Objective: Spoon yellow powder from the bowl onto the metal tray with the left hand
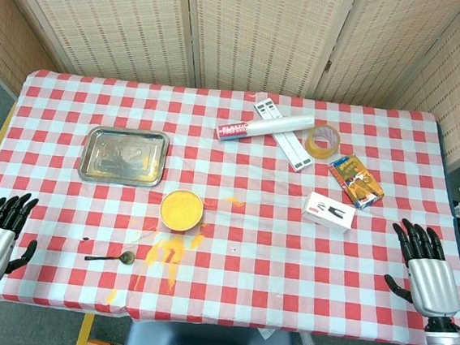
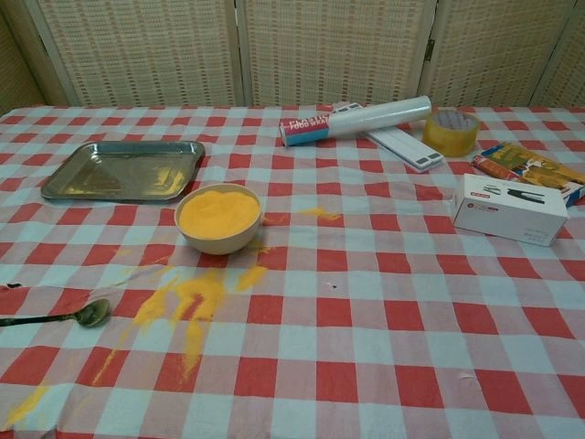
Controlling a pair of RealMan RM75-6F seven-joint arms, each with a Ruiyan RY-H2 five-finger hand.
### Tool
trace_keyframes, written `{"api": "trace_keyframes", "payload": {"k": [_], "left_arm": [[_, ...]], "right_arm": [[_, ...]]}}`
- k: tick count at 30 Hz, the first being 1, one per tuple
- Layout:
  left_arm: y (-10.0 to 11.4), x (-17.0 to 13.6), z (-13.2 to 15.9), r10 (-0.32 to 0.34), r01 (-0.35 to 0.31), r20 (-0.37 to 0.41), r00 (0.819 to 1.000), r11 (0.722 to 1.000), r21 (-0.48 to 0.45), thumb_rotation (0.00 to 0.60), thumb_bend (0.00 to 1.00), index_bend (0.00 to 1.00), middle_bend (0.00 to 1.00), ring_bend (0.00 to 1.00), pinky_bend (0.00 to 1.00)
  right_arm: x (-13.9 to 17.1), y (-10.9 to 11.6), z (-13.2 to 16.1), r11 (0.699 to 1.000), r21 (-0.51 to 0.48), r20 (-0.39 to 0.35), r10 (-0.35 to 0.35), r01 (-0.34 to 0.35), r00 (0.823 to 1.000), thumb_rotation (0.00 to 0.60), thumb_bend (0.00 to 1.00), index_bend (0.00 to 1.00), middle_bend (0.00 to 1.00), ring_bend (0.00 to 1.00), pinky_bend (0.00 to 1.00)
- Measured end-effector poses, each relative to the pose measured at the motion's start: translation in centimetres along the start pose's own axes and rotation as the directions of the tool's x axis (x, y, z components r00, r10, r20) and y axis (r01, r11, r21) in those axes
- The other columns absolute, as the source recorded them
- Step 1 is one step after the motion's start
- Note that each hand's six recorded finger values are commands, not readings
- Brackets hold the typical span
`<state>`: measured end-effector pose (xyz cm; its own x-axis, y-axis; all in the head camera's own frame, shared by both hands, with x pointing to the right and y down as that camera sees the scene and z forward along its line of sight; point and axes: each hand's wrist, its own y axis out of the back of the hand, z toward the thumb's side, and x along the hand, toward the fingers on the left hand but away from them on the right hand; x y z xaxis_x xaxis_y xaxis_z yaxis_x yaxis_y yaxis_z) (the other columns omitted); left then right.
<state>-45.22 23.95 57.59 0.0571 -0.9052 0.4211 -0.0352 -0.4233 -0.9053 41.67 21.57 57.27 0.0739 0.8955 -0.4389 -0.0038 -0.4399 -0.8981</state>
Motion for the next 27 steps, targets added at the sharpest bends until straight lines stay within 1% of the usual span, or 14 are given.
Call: {"api": "trace_keyframes", "payload": {"k": [2, 5, 7, 8, 9, 11, 12, 13, 14, 16, 20, 23, 24, 27], "left_arm": [[-0.1, 0.1, 0.2, -0.007, 0.007, 0.007, 1.000, 1.000, -0.005, 0.600, 0.45, 0.07, 0.00, 0.00, 0.00], [-0.4, 0.0, 0.6, -0.016, 0.017, 0.033, 0.999, 0.999, -0.029, 0.600, 0.45, 0.14, 0.03, 0.00, 0.00], [-0.8, -0.2, 0.8, -0.027, 0.030, 0.055, 0.998, 0.998, -0.049, 0.600, 0.45, 0.15, 0.15, 0.03, 0.04], [-1.0, -0.3, 0.7, -0.030, 0.033, 0.062, 0.998, 0.998, -0.052, 0.600, 0.45, 0.14, 0.29, 0.15, 0.18], [-1.1, -0.4, 0.6, -0.026, 0.029, 0.068, 0.997, 0.998, -0.049, 0.600, 0.45, 0.13, 0.51, 0.36, 0.41], [-1.2, -0.4, 0.6, 0.000, 0.002, 0.076, 0.997, 1.000, -0.031, 0.600, 0.45, 0.13, 0.89, 0.81, 0.86], [-1.2, -0.4, 0.9, 0.020, -0.019, 0.090, 0.996, 1.000, -0.018, 0.600, 0.45, 0.14, 0.99, 0.95, 0.98], [-1.3, -0.5, 1.2, 0.031, -0.030, 0.104, 0.994, 0.999, -0.012, 0.600, 0.45, 0.16, 1.00, 0.99, 1.00], [-1.4, -0.6, 1.6, 0.036, -0.035, 0.122, 0.992, 0.999, -0.010, 0.600, 0.45, 0.19, 1.00, 1.00, 1.00], [-1.9, -0.8, 2.2, 0.011, -0.010, 0.163, 0.987, 1.000, -0.011, 0.600, 0.46, 0.22, 1.00, 1.00, 1.00], [-3.5, -1.1, 2.8, -0.127, 0.125, 0.198, 0.972, 0.992, 0.021, 0.600, 0.46, 0.20, 1.00, 1.00, 1.00], [-4.9, -1.4, 3.8, -0.256, 0.250, 0.216, 0.942, 0.967, 0.055, 0.600, 0.46, 0.15, 1.00, 1.00, 1.00], [-5.5, -1.5, 4.4, -0.302, 0.295, 0.222, 0.927, 0.953, 0.063, 0.600, 0.46, 0.14, 1.00, 1.00, 1.00], [-6.8, -1.4, 5.7, -0.389, 0.385, 0.235, 0.891, 0.921, 0.066, 0.600, 0.46, 0.14, 1.00, 1.00, 1.00]], "right_arm": [[0.1, 0.0, -0.1, 1.000, 0.001, 0.003, -0.002, 0.002, 1.000, 0.600, 0.12, 0.00, 0.00, 0.00, 0.00], [0.2, 0.2, -0.3, 1.000, 0.001, 0.011, -0.006, 0.006, 1.000, 0.600, 0.12, 0.00, 0.00, 0.00, 0.00], [0.3, 0.2, -0.4, 1.000, 0.002, 0.014, -0.009, 0.009, 1.000, 0.600, 0.12, 0.00, 0.00, 0.00, 0.00], [0.3, 0.2, -0.4, 1.000, 0.005, 0.015, -0.009, 0.008, 1.000, 0.600, 0.12, 0.00, 0.00, 0.00, 0.00], [0.3, 0.2, -0.4, 1.000, 0.007, 0.015, -0.007, 0.006, 1.000, 0.600, 0.12, 0.00, 0.00, 0.00, 0.00], [0.4, 0.1, -0.5, 1.000, 0.009, 0.017, -0.002, 0.001, 1.000, 0.600, 0.12, 0.00, 0.00, 0.00, 0.00], [0.4, 0.1, -0.5, 1.000, 0.009, 0.017, -0.001, 0.001, 1.000, 0.600, 0.12, 0.00, 0.00, 0.00, 0.00], [0.4, 0.1, -0.5, 1.000, 0.009, 0.017, -0.002, 0.002, 1.000, 0.600, 0.12, 0.00, 0.00, 0.00, 0.00], [0.5, 0.1, -0.5, 1.000, 0.008, 0.018, -0.003, 0.003, 1.000, 0.600, 0.12, 0.00, 0.00, 0.00, 0.00], [0.5, 0.2, -0.6, 1.000, 0.008, 0.019, -0.005, 0.004, 1.000, 0.600, 0.12, 0.00, 0.00, 0.00, 0.00], [0.5, 0.2, -0.6, 1.000, 0.008, 0.019, -0.001, 0.001, 1.000, 0.600, 0.12, 0.00, 0.00, 0.00, 0.00], [0.5, 0.0, -0.4, 1.000, 0.009, 0.012, 0.006, -0.006, 1.000, 0.600, 0.12, 0.00, 0.00, 0.00, 0.00], [0.5, -0.1, -0.4, 1.000, 0.009, 0.011, 0.008, -0.008, 1.000, 0.600, 0.12, 0.00, 0.00, 0.00, 0.00], [0.4, -0.1, -0.4, 1.000, 0.007, 0.010, 0.011, -0.011, 1.000, 0.600, 0.12, 0.00, 0.00, 0.00, 0.00]]}}
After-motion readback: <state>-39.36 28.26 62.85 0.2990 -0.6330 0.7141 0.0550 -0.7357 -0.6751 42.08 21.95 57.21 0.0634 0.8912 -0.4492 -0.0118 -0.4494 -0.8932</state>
